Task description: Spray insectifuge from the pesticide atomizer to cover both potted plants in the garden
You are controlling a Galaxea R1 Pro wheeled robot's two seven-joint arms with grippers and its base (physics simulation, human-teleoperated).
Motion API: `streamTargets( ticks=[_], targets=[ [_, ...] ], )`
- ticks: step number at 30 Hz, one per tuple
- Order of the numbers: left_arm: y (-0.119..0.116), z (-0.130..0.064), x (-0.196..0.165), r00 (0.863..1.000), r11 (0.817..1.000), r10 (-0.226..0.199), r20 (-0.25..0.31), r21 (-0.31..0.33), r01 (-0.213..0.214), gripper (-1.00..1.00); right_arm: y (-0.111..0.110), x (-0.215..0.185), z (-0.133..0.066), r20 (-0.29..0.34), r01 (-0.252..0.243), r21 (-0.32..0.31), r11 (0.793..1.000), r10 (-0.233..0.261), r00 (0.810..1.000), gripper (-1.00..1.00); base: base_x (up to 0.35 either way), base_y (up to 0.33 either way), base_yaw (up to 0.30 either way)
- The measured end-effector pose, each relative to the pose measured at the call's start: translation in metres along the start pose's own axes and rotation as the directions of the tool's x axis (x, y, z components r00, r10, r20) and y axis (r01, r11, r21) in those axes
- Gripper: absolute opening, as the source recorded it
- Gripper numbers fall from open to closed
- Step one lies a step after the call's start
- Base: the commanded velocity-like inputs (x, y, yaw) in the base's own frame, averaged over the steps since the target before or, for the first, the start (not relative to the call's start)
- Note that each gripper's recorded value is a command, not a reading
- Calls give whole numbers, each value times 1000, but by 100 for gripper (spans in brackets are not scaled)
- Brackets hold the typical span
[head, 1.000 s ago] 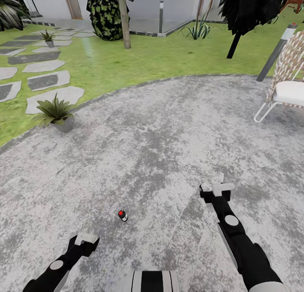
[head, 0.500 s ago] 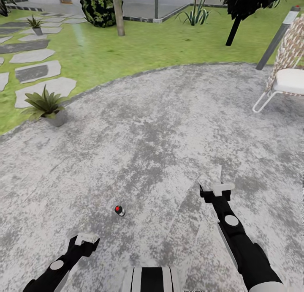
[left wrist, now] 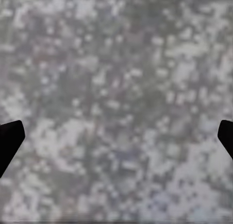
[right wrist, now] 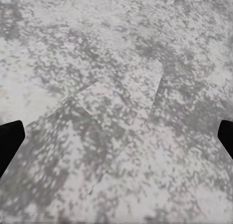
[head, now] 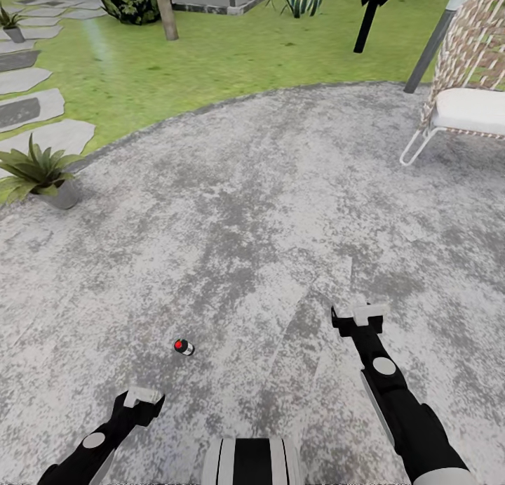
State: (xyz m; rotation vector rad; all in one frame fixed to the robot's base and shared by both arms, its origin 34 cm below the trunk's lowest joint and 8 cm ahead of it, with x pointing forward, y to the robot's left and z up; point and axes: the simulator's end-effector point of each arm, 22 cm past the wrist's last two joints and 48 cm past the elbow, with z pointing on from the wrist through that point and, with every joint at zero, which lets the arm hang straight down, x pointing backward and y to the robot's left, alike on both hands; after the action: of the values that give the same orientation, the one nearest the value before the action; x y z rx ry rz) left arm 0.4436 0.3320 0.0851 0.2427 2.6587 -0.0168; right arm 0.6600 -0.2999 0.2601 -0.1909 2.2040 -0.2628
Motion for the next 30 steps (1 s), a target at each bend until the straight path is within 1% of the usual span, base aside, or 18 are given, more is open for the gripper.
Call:
streamTargets(
  ticks=[5, 6, 9, 10, 16, 26, 30],
  targets=[
    [-2, 3, 11, 1000, 1000, -1, -19, 4, 1, 100, 8, 12, 3, -20, -4, -10, 1000, 4, 1000, 100, 0, 0, -5],
    [-2, 2, 7, 1000, 1000, 10, 15, 4, -10, 100, 20, 13, 2, -25, -24, -20, 1000, 23, 999, 100, 0, 0, 0],
    [-4, 1, 7, 998, 1000, 23, 60, 8, -23, 100, 25, 20, 4, -38, -28, -25, 999, 27, 999, 100, 0, 0, 0],
    [-4, 1, 7, 998, 1000, 26, 66, 9, -26, 100, 25, 22, 5, -42, -29, -25, 999, 27, 999, 100, 0, 0, 0],
    [-6, 3, 18, 998, 1000, 26, 54, 14, -27, 100, 29, 36, 7, -64, -27, -30, 999, 25, 998, 100, 0, 0, -69],
    [-7, 2, 10, 997, 1000, 24, 69, 13, -25, 100, 28, 30, 6, -56, -26, -28, 999, 25, 998, 100, 0, 0, -173],
    [-7, 3, 1, 996, 1000, 26, 88, 11, -27, 100, 27, 28, 6, -52, -27, -27, 999, 25, 998, 100, 0, 0, -182]
  ],
)
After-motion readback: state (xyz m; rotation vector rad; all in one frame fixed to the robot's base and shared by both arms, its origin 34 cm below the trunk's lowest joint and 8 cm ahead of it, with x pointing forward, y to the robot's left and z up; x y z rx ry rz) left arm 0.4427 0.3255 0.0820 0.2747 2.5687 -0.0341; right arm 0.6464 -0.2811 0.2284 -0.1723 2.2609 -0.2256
